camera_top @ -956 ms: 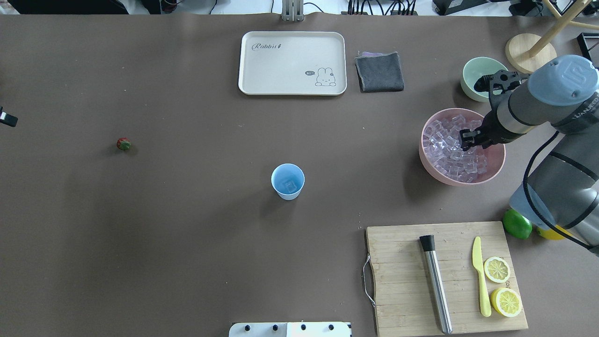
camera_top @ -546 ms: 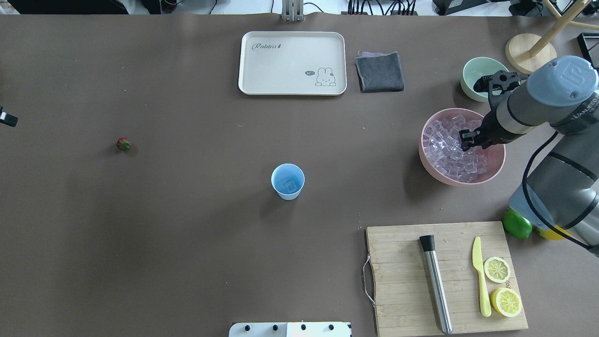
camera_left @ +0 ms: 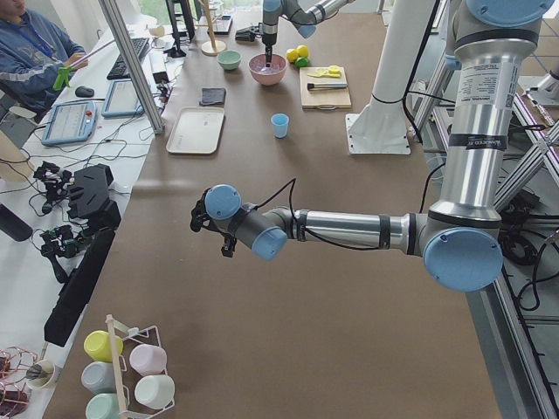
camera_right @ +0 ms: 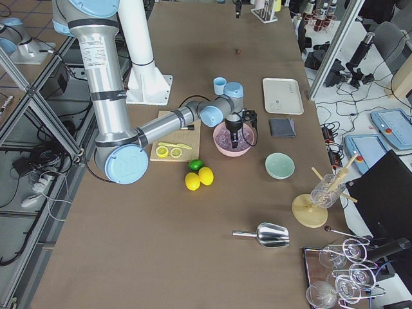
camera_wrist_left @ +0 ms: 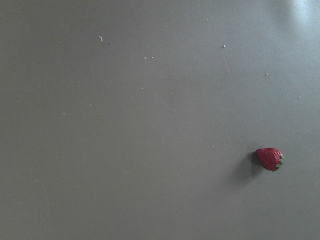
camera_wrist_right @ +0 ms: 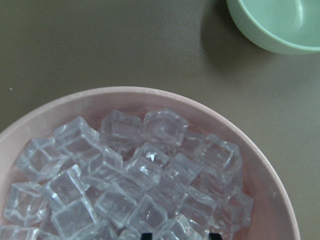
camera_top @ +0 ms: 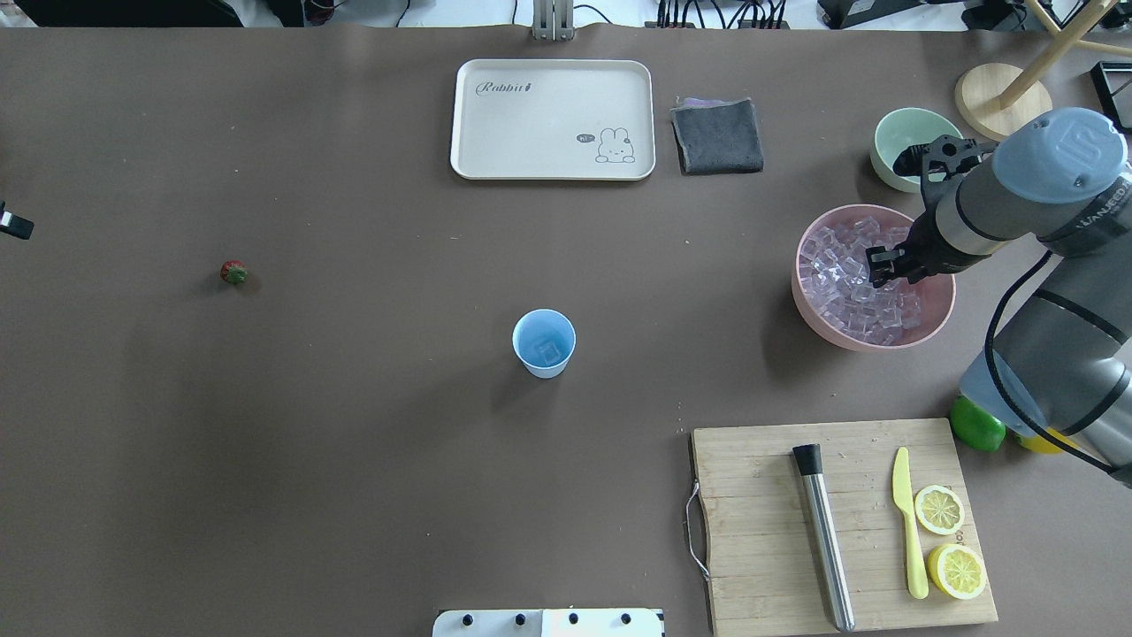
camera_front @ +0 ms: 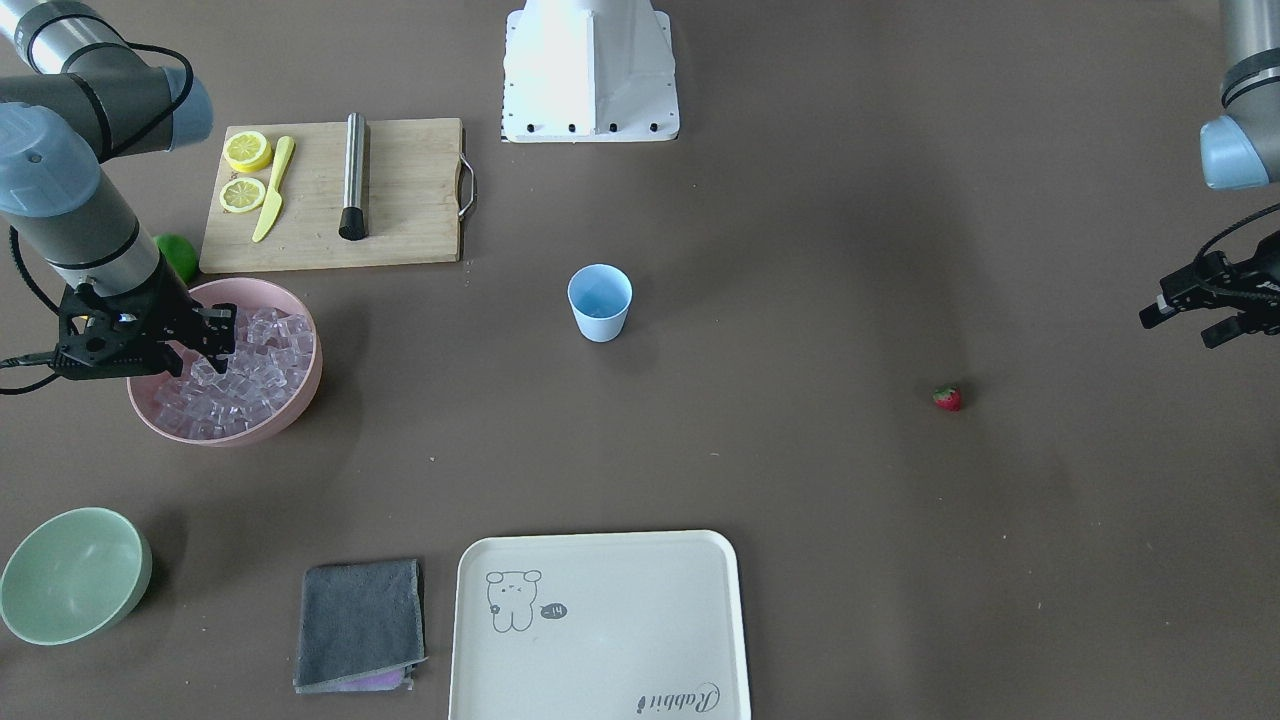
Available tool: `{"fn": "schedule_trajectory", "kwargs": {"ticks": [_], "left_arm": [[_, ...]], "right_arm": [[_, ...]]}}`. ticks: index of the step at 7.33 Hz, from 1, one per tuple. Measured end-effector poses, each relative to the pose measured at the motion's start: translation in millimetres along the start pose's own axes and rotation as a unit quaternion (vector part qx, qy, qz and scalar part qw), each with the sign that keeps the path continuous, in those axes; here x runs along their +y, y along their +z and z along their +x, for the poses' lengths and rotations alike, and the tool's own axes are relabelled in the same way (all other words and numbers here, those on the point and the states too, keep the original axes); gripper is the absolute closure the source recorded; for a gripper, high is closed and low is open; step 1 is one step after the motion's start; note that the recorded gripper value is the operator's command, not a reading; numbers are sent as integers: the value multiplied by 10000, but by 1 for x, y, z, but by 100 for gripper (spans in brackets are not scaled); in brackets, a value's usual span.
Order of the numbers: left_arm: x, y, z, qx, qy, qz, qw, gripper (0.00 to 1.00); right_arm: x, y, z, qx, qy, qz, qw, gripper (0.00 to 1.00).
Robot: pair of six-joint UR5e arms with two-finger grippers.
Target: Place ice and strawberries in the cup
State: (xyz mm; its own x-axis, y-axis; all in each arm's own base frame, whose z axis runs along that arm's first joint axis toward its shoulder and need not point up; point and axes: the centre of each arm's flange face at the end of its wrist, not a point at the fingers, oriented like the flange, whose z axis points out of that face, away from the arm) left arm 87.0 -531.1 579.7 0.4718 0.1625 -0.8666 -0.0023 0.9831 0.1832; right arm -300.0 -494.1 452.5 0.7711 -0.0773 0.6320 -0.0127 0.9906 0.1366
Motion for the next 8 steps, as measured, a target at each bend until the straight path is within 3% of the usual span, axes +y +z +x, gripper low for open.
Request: {"fn": "schedule_trajectory", "kwargs": {"ticks": [5, 6, 7, 8], "left_arm": [[0, 0, -1, 3, 9, 6, 10000, 2], [0, 0, 0, 4, 13, 8, 10000, 2], [0, 0, 0, 5, 15, 9, 10000, 2], [0, 0, 0, 5, 18, 11, 10000, 2]], "right_arm": [[1, -16, -9, -157, -33, 58, 9999, 100], [0, -21, -9, -196, -30, 68, 9998, 58], [0, -21, -9, -201, -27, 61, 9998, 29], [-1, -19, -9, -188, -28, 61, 9998, 18]]}}
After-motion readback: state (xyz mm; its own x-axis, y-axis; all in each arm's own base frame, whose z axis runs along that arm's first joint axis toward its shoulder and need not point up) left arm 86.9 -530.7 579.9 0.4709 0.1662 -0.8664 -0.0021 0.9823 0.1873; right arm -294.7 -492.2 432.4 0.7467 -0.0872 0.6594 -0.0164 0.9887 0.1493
